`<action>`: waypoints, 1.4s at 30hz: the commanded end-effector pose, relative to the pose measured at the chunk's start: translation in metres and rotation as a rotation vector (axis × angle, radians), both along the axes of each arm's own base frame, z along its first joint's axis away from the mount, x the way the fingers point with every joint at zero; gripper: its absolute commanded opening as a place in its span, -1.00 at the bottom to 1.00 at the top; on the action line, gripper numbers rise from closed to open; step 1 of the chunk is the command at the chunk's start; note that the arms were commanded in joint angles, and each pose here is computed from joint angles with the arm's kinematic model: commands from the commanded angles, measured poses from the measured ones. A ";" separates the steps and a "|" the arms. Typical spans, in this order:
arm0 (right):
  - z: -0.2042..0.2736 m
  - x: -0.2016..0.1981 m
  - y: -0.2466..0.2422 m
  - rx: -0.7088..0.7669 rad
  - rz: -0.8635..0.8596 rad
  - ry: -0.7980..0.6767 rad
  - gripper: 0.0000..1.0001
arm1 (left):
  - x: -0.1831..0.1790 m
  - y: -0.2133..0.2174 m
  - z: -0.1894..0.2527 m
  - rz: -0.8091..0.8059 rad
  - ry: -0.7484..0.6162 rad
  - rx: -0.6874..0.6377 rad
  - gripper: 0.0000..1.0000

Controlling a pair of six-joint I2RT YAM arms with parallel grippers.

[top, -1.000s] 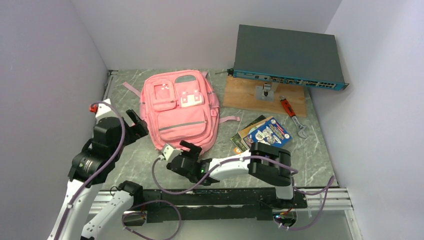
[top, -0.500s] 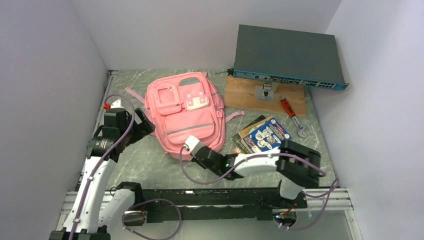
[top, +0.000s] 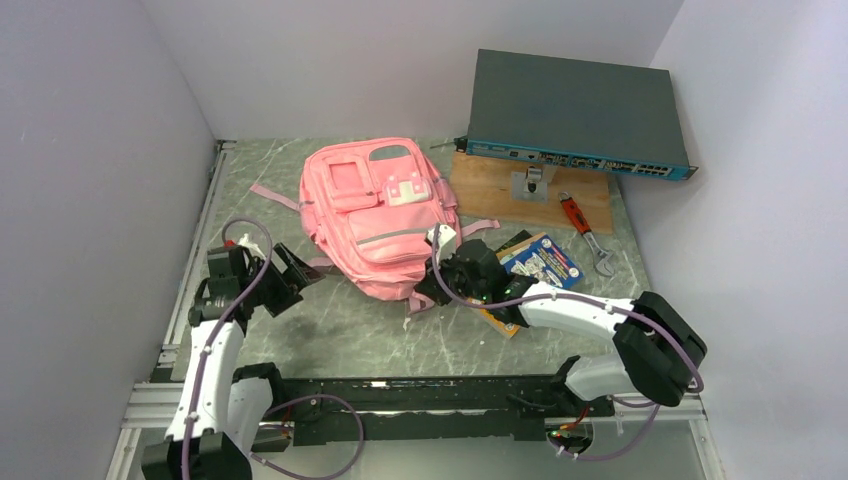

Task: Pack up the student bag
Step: Unzip the student bag at the center of the board.

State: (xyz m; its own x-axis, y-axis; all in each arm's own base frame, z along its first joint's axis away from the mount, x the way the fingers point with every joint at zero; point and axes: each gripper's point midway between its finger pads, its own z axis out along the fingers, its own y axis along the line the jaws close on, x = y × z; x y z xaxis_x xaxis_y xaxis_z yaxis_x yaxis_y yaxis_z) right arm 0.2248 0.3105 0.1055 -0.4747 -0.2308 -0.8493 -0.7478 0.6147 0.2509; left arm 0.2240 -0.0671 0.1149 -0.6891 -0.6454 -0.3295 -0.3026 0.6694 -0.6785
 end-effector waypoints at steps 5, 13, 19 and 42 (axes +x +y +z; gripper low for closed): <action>0.059 0.004 0.011 0.257 0.081 0.052 -1.00 | 0.021 -0.003 0.031 -0.136 -0.240 0.067 0.52; 0.060 0.014 -0.008 0.315 0.101 0.109 -1.00 | 0.047 -0.006 0.038 -0.280 -0.246 0.080 0.05; 0.060 0.019 -0.019 0.359 0.119 0.134 -1.00 | 0.067 -0.011 0.035 -0.289 -0.249 0.053 0.19; 0.061 0.024 -0.031 0.377 0.130 0.110 -1.00 | 0.137 -0.038 0.037 -0.556 -0.408 0.461 -0.06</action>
